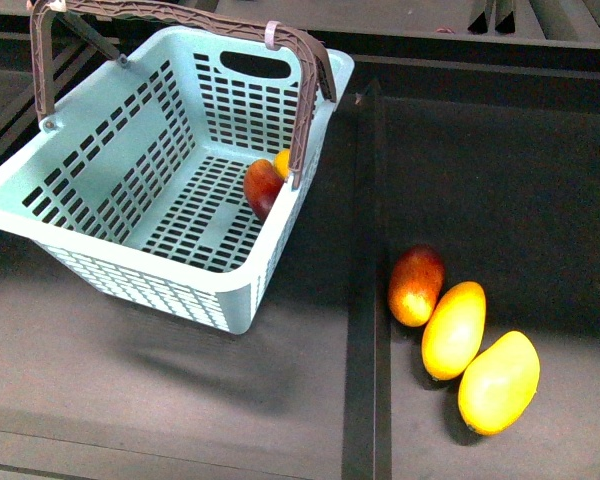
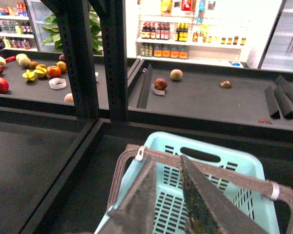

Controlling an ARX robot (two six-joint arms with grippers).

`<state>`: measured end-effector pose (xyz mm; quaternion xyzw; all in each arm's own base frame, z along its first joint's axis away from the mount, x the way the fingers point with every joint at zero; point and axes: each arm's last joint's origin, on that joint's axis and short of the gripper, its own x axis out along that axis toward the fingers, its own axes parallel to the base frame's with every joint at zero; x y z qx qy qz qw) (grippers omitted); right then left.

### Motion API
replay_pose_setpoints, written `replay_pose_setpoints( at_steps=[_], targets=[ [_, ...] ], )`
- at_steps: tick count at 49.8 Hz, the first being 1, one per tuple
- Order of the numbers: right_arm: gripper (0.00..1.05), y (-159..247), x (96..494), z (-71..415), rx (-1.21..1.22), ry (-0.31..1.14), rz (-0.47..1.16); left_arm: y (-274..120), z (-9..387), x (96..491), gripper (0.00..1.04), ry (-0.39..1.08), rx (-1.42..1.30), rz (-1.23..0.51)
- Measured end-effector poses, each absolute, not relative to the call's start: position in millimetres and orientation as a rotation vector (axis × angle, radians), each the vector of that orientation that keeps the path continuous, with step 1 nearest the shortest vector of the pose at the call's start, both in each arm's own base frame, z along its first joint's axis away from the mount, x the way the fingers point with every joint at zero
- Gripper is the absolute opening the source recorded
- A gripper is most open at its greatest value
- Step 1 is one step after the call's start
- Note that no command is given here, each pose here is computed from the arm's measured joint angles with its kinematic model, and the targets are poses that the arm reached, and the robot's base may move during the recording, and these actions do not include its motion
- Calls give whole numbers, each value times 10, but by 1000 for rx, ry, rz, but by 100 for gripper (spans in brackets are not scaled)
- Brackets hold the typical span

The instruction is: Pick lemon and mango into basket

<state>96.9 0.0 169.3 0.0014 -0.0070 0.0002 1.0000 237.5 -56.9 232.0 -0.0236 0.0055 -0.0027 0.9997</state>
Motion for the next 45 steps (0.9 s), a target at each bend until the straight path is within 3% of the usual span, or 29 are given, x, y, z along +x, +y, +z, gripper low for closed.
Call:
replay_pose_setpoints(
  at_steps=[3, 20, 45],
  targets=[
    [96, 0, 969, 1693, 3, -14, 0, -486, 2245, 2258, 3, 7, -32, -11],
    [96, 0, 969, 1693, 3, -14, 0, -163, 1902, 1708, 3, 4, -13, -9],
    [96, 0, 969, 1693, 3, -14, 0, -5, 1711, 1361, 3, -9, -11, -4]
  ],
)
